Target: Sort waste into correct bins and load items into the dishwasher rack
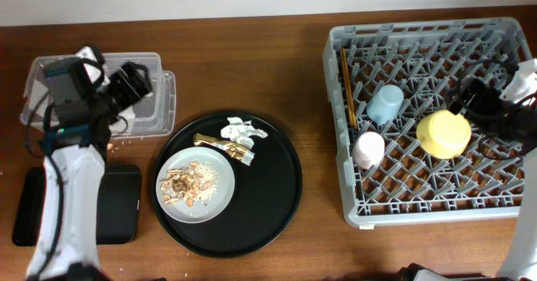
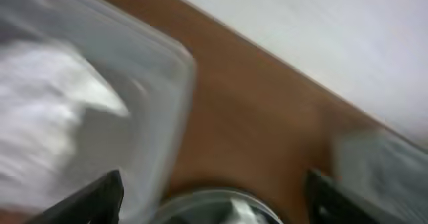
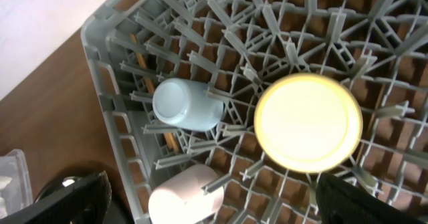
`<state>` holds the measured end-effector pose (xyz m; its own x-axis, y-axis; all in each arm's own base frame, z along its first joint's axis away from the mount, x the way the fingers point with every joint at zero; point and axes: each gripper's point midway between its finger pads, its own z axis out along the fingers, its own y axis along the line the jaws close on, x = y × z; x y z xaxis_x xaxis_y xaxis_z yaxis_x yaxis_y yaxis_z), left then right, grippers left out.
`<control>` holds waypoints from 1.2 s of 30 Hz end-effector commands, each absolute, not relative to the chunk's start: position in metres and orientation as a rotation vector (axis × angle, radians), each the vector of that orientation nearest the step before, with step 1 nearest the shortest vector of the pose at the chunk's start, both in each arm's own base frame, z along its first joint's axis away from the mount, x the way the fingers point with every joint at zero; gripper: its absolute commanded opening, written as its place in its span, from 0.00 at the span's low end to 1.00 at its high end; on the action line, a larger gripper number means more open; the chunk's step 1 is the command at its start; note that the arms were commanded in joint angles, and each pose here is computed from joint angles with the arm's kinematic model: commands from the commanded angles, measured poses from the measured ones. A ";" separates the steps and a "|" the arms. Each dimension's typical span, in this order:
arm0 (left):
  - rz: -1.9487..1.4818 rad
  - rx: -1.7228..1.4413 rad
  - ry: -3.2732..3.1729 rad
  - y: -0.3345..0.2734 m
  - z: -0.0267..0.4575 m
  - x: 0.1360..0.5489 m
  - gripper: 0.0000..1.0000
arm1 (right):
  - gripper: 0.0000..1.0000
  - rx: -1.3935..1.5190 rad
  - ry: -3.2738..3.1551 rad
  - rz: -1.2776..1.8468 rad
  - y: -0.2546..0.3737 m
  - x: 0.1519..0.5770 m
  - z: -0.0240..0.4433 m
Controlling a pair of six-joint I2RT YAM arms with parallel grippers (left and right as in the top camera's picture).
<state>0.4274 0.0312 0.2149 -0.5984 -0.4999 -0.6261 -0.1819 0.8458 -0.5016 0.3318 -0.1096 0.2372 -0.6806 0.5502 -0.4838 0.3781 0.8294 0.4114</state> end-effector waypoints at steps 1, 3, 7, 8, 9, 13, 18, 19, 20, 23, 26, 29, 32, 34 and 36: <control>-0.770 -0.330 2.387 -0.039 0.196 0.395 0.86 | 0.99 0.692 2.387 0.359 -0.113 0.332 0.239; -0.779 -0.099 2.471 -0.081 0.179 0.385 0.78 | 0.99 0.692 2.387 0.359 -0.113 0.332 0.239; -0.522 0.104 2.589 -0.133 0.148 0.373 0.64 | 0.99 0.692 2.387 0.359 -0.113 0.332 0.239; -0.414 0.118 2.608 -0.133 0.142 0.372 0.64 | 0.99 0.692 2.387 0.359 -0.113 0.332 0.239; -0.321 0.128 2.624 -0.131 0.140 0.370 0.64 | 0.99 0.692 2.387 0.359 -0.113 0.332 0.239; -0.191 0.266 2.715 -0.136 0.118 0.369 0.64 | 0.99 0.692 2.387 0.359 -0.113 0.332 0.239; -0.154 0.333 2.819 -0.140 0.077 0.376 0.71 | 0.99 0.692 2.387 0.359 -0.113 0.332 0.239; -0.157 0.334 2.792 -0.141 0.078 0.383 0.72 | 0.98 0.692 2.387 0.358 -0.113 0.332 0.240; -0.168 0.330 2.755 -0.145 0.080 0.392 0.74 | 0.99 0.692 2.387 0.359 -0.113 0.332 0.239; -0.182 0.320 2.708 -0.150 0.075 0.408 0.84 | 0.99 0.692 2.387 0.359 -0.113 0.332 0.239; -0.173 0.323 2.740 -0.152 0.052 0.411 0.86 | 0.99 0.692 2.387 0.359 -0.113 0.332 0.239; -0.165 0.325 2.770 -0.151 0.036 0.411 0.86 | 0.99 0.692 2.387 0.359 -0.113 0.332 0.239; -0.158 0.328 2.807 -0.151 0.019 0.408 0.86 | 0.99 0.692 2.387 0.359 -0.113 0.332 0.239; -0.168 0.326 2.827 -0.152 0.014 0.405 0.73 | 0.99 0.692 2.387 0.359 -0.113 0.332 0.239; -0.171 0.351 2.825 -0.159 0.014 0.402 0.59 | 0.99 0.692 2.387 0.359 -0.113 0.332 0.239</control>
<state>0.4022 -0.1502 0.0146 -0.9338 0.2004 -0.2963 0.2331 0.9692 -0.0792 0.3320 -0.1097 0.2373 -0.6800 0.5503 -0.4846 0.3777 0.8293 0.4118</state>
